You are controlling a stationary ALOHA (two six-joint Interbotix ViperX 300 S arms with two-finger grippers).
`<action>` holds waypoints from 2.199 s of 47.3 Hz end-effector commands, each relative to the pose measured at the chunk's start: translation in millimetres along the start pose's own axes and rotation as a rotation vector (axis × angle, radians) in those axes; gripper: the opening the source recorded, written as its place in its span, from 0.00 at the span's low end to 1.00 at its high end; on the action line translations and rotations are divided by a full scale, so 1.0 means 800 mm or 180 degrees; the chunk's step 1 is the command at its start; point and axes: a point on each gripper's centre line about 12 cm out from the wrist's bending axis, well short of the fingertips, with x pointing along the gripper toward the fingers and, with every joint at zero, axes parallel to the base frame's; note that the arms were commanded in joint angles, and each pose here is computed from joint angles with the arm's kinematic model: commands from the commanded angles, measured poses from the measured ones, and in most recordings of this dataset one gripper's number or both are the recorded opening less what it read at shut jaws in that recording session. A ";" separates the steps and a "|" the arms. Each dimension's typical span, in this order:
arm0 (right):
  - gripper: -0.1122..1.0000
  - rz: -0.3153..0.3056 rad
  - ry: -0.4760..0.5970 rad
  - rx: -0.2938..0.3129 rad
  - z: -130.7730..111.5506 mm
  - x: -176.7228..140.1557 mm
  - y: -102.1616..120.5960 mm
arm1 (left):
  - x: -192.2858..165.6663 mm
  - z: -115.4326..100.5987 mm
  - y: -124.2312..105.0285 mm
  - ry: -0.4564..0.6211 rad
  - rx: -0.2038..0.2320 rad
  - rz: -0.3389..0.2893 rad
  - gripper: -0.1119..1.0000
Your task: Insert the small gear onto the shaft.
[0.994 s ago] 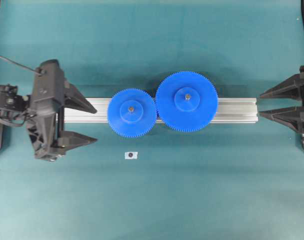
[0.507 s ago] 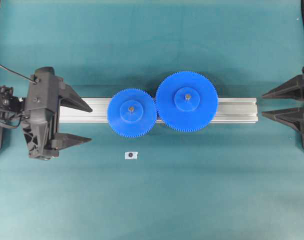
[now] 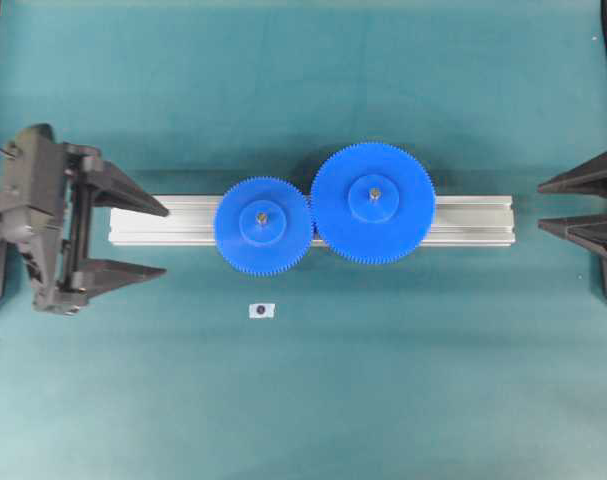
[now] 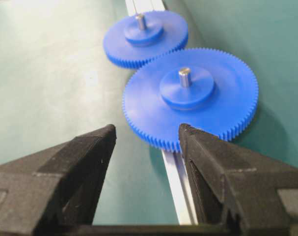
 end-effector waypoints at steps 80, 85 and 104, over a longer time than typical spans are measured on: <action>0.69 -0.0091 0.0229 0.0236 -0.063 0.006 -0.017 | -0.088 -0.058 0.023 -0.0591 0.0089 0.0238 0.89; 0.69 -0.0093 0.0234 0.0241 -0.064 0.006 -0.017 | -0.090 -0.061 0.023 -0.0602 0.0202 0.0249 0.89; 0.69 -0.0173 0.0412 0.0576 -0.093 0.005 -0.024 | -0.092 -0.090 0.024 -0.0538 0.0082 0.0240 0.89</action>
